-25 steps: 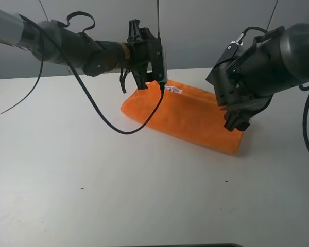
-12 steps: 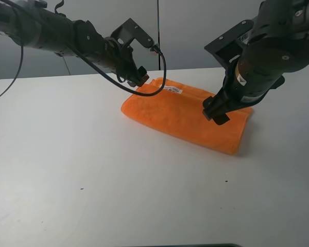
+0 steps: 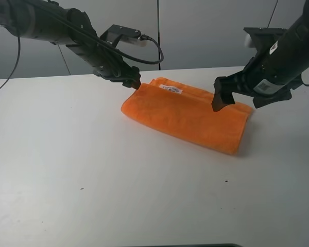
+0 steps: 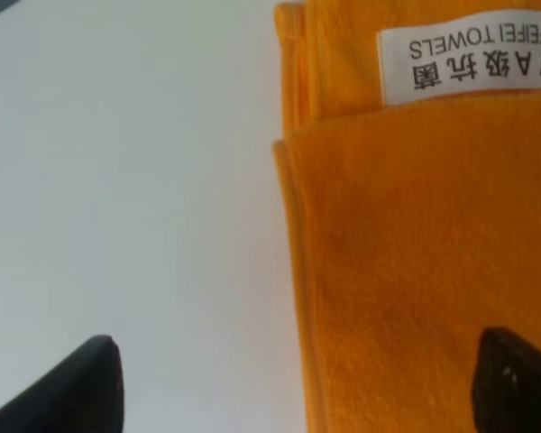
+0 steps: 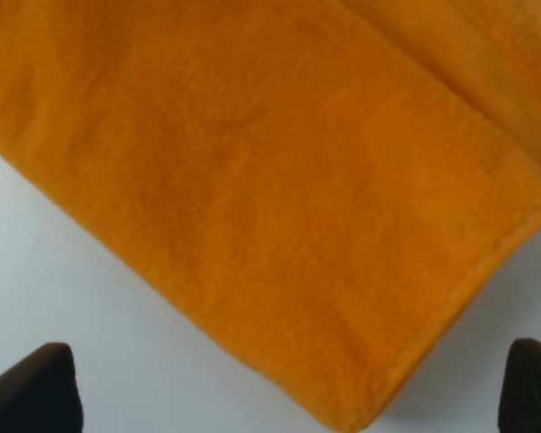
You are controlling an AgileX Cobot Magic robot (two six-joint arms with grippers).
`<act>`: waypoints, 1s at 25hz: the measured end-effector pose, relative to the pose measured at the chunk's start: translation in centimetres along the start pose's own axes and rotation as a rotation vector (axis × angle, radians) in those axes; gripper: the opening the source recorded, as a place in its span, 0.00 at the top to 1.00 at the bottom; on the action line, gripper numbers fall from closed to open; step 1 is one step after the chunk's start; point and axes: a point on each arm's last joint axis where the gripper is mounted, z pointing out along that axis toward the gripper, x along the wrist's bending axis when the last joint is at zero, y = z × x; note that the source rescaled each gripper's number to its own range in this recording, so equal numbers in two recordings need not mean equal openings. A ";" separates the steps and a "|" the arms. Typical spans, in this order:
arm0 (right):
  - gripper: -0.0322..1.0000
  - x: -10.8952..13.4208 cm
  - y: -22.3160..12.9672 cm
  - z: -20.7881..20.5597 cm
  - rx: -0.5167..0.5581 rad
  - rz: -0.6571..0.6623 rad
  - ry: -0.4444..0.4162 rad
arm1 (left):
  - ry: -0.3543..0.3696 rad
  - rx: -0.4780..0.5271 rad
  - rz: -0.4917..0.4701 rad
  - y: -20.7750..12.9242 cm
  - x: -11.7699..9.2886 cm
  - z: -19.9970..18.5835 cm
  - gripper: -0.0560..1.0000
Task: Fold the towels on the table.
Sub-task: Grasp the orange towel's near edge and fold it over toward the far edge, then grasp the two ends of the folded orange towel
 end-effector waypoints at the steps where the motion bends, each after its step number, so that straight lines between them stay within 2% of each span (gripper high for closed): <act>1: 0.00 0.0 0.1 0.0 0.000 -0.001 0.028 | 0.009 0.015 -0.001 0.3 0.1 -0.1 0.00; 4: 0.00 0.3 0.2 -0.1 -0.004 0.011 0.085 | 0.034 0.060 -0.013 0.9 0.5 0.3 0.00; 11: 0.00 0.3 0.0 1.4 0.054 0.020 0.099 | 0.035 0.157 -0.025 -0.6 0.6 2.6 0.00; 18: 0.00 0.3 0.1 3.0 0.076 0.061 0.110 | 0.034 0.185 -0.025 -1.5 0.6 4.1 0.00; 25: 0.00 0.3 0.2 3.3 0.069 0.048 0.109 | 0.035 0.181 -0.024 -1.7 0.6 4.7 0.00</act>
